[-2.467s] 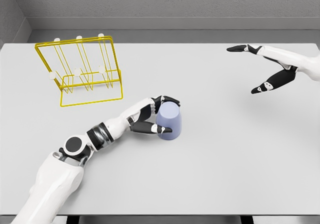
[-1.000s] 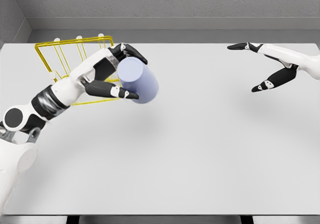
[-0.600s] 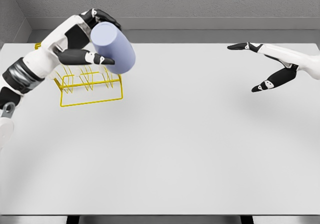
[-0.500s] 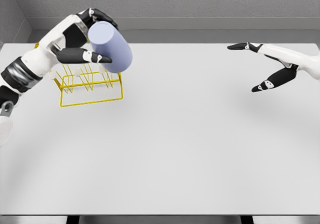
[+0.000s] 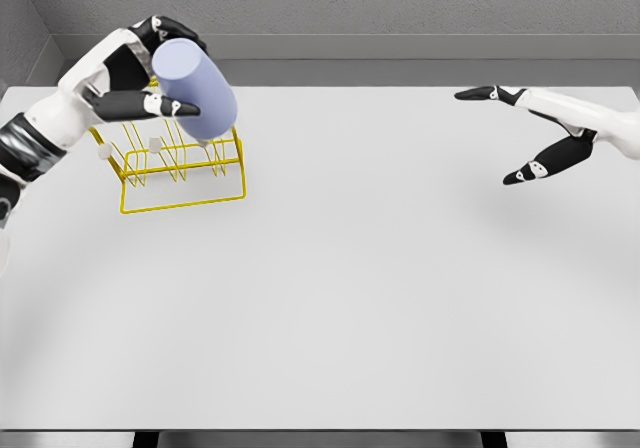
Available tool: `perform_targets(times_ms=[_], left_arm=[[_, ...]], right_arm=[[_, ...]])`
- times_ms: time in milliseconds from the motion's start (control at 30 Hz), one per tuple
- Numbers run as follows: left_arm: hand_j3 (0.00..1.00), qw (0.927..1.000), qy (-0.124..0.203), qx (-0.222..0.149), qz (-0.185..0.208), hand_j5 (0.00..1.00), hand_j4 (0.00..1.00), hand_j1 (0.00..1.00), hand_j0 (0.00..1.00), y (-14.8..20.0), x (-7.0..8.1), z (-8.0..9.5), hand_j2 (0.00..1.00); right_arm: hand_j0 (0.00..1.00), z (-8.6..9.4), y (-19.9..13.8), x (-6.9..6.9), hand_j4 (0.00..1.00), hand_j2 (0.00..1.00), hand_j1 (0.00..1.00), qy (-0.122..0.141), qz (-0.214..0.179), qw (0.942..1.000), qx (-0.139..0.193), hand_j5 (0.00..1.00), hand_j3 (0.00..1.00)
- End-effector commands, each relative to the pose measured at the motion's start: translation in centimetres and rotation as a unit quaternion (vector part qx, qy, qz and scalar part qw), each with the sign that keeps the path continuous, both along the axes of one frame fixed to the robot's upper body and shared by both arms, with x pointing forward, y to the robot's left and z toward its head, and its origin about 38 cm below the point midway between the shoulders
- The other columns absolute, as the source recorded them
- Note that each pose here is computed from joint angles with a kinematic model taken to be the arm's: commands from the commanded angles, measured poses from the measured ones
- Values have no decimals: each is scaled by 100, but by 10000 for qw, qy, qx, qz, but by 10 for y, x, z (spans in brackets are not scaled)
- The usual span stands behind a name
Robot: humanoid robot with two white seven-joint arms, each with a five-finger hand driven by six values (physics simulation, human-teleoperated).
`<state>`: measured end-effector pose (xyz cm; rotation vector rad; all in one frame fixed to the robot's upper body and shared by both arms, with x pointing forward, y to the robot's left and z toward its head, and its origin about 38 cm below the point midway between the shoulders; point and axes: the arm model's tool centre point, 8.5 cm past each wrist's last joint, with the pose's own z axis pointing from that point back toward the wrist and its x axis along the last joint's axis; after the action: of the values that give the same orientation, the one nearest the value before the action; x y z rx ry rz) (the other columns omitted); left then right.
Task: Place the cup on the cup holder with both arms
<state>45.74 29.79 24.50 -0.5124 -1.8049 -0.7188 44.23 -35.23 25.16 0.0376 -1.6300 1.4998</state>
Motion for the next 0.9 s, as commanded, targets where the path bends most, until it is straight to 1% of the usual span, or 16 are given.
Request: perform_targets(times_ms=[0,200,400,867], left_arm=[[42,9999,45,36,92,42,42,42,42,10,0,-1,42],[42,9995,205,95,203,42,42,42,42,16,2,-13,42],[42,9994,273,107,170,42,42,42,42,11,3,-20,42],[43,9995,285,90,125,43,43,43,43,7,2,-22,43]], right_arm=[[100,0,-1,0,100,100,100,17,-14,10000,33,100,100],[100,0,-1,0,100,100,100,17,-14,10000,33,100,100],[100,0,-1,0,100,100,100,17,-14,10000,33,100,100],[100,1,0,0,100,100,100,6,-6,10000,33,100,100]])
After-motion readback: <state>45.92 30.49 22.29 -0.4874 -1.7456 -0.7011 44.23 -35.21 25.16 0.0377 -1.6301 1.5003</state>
